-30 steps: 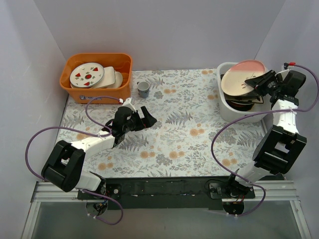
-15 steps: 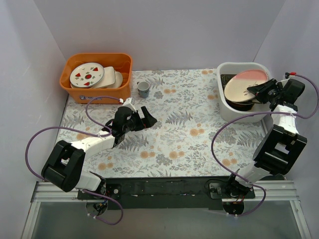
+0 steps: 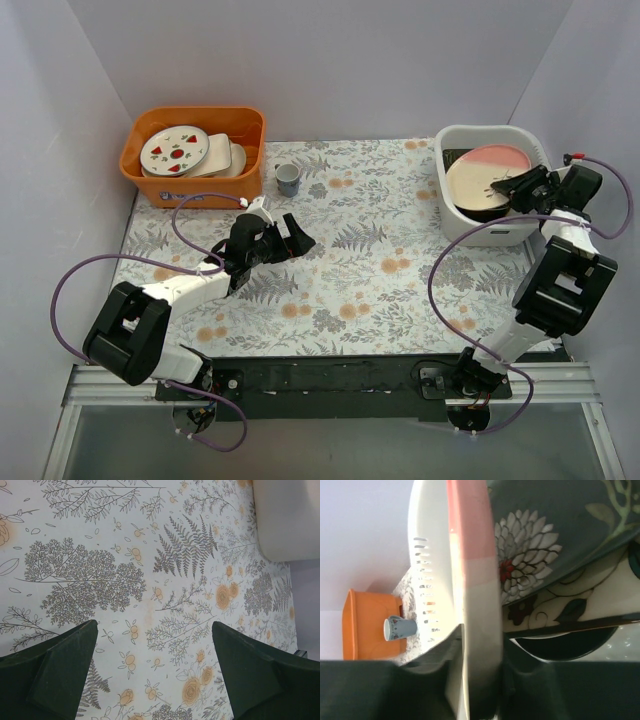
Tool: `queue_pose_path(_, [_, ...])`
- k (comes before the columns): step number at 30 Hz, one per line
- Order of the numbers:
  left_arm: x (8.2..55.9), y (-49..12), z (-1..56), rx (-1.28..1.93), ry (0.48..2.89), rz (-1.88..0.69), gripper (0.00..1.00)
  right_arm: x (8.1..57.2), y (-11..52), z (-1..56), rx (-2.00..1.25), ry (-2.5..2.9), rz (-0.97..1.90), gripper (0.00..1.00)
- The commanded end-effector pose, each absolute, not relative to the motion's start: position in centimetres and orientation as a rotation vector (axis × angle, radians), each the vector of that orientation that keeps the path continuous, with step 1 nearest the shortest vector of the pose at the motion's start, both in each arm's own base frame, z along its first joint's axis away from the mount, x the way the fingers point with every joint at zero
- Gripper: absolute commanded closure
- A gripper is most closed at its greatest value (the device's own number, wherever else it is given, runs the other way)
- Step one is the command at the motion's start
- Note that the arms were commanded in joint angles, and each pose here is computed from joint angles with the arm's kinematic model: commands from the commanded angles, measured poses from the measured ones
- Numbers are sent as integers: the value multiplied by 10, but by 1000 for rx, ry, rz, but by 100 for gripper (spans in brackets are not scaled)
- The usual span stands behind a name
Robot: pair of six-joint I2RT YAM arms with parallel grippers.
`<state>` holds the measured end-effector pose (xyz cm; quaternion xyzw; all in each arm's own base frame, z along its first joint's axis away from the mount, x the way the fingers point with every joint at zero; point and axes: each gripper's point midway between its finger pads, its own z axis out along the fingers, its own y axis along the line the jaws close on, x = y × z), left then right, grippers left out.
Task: Place the plates into the plastic bin on the countertop
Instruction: Place the plate in the plastic bin.
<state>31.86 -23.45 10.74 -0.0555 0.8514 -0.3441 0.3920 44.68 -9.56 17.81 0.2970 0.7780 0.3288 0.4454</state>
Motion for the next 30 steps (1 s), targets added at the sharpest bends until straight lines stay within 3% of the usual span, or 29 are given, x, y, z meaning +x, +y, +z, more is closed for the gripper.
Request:
queue_pose_path(1, [324,-237,117,-119,2135,-881,2,448,-102,157,729,1955,787,60])
queue_pose_path(8, [323,-236,120,-118,2127,-884,2,444,-98,132,769,1999,820,51])
queue_pose_path(13, [320,-235,117,-110,2132,-881,2,436,-101,124,787,2020,760,28])
queue_pose_path(30, [322,-238,120,-93,2124,-889,2,403,-73,115,801,2033,844,6])
